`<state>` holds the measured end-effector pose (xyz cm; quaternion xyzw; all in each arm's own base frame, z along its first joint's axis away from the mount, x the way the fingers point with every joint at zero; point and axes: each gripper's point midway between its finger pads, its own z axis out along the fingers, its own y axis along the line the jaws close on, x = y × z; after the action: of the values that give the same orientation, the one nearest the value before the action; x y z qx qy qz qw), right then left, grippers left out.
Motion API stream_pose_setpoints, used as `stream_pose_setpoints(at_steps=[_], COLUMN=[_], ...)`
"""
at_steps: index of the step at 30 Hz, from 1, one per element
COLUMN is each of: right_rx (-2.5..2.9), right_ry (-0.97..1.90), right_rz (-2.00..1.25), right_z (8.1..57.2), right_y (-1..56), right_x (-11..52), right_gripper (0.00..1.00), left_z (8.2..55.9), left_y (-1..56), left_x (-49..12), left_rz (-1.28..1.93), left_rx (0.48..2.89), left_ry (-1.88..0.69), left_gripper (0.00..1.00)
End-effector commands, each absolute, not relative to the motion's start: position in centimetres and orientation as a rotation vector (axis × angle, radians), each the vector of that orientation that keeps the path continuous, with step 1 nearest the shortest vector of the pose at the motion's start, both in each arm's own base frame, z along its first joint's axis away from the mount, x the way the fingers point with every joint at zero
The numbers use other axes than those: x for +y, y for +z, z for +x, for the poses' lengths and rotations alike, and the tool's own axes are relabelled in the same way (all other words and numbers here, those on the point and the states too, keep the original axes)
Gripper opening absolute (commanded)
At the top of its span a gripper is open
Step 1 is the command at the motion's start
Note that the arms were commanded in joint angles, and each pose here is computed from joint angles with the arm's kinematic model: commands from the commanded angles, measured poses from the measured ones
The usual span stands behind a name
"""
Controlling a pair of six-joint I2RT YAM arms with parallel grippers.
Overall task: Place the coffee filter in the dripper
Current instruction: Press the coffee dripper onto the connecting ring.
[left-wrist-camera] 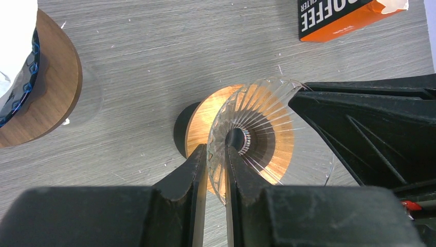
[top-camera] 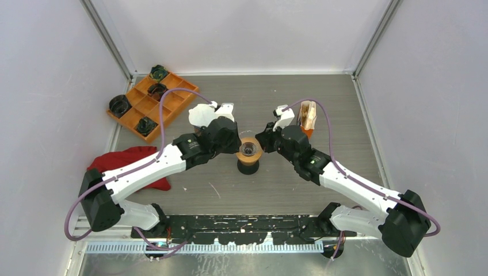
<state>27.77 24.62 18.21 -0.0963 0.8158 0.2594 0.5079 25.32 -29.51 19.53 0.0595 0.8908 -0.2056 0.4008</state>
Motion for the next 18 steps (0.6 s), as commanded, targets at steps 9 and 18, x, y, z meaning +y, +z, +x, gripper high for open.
stream_pose_setpoints(at_steps=[9, 18], right_rx=[2.366, 2.254], right_ry=[0.377, 0.373], right_rz=[-0.425, -0.438], right_z=[22.8, 25.5], right_y=[9.8, 16.6], right_x=[20.9, 22.4], right_gripper=[0.18, 0.32], left_z=[22.3, 23.2], left_y=[16.2, 19.2], left_x=[-27.6, -26.5], left_rz=[0.227, 0.184], left_rx=[2.384, 2.321], left_ry=[-0.413, -0.400], left_gripper=[0.24, 0.35])
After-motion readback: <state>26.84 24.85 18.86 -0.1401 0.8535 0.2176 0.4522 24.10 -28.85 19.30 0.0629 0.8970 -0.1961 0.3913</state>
